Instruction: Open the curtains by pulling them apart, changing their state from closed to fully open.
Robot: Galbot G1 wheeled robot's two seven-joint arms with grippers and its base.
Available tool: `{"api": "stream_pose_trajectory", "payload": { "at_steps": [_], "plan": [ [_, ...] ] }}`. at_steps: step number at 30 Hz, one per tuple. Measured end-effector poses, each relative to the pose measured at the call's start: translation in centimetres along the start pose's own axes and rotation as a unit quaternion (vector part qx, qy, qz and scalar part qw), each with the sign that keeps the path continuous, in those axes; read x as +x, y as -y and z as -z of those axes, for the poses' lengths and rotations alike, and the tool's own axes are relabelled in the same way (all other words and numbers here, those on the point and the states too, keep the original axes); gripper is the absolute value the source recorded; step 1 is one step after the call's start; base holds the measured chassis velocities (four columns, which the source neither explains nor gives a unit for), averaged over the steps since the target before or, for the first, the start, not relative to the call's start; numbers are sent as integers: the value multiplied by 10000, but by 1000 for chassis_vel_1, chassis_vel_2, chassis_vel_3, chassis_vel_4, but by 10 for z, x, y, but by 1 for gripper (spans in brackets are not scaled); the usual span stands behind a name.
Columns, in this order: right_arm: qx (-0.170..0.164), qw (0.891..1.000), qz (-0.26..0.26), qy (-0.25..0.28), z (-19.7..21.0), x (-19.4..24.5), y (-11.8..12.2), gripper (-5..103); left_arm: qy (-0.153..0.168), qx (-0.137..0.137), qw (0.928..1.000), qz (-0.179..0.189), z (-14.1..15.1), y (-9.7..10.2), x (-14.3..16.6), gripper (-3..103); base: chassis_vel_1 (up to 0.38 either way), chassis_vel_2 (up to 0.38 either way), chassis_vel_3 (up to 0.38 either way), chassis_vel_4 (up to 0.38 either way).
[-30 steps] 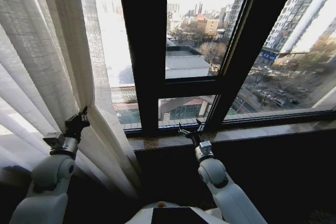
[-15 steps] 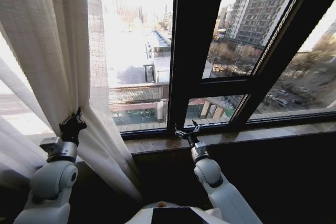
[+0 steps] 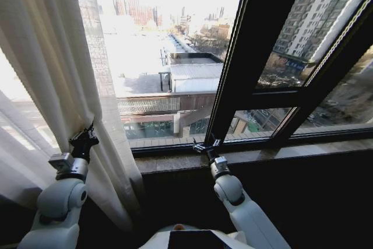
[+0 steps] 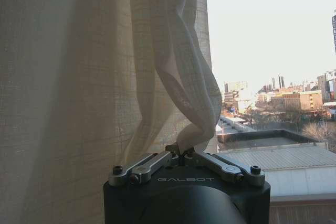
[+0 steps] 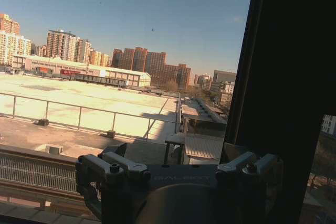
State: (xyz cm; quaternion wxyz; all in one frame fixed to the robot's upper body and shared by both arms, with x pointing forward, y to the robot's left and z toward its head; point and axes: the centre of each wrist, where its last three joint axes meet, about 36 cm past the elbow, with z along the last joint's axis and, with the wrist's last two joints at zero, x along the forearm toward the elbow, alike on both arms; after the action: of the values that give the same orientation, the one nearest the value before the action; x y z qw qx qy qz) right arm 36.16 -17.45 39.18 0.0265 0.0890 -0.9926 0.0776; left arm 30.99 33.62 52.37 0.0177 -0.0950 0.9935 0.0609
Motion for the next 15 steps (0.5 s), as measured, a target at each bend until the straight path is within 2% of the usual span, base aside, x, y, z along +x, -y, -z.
{"api": "stream_pose_trajectory", "payload": {
  "at_steps": [5, 15],
  "plan": [
    [71, 10000, 41, 45, 2, -1, -1, 100, -9, 103, 9999, 68, 0, 2, 7, 0, -26, -24, 34, 37],
    [153, 9997, 136, 121, 3, 1, -3, 100, 16, 74, 9996, 259, 5, -1, 10, 0, 0, 0, 0, 0]
  ]
}}
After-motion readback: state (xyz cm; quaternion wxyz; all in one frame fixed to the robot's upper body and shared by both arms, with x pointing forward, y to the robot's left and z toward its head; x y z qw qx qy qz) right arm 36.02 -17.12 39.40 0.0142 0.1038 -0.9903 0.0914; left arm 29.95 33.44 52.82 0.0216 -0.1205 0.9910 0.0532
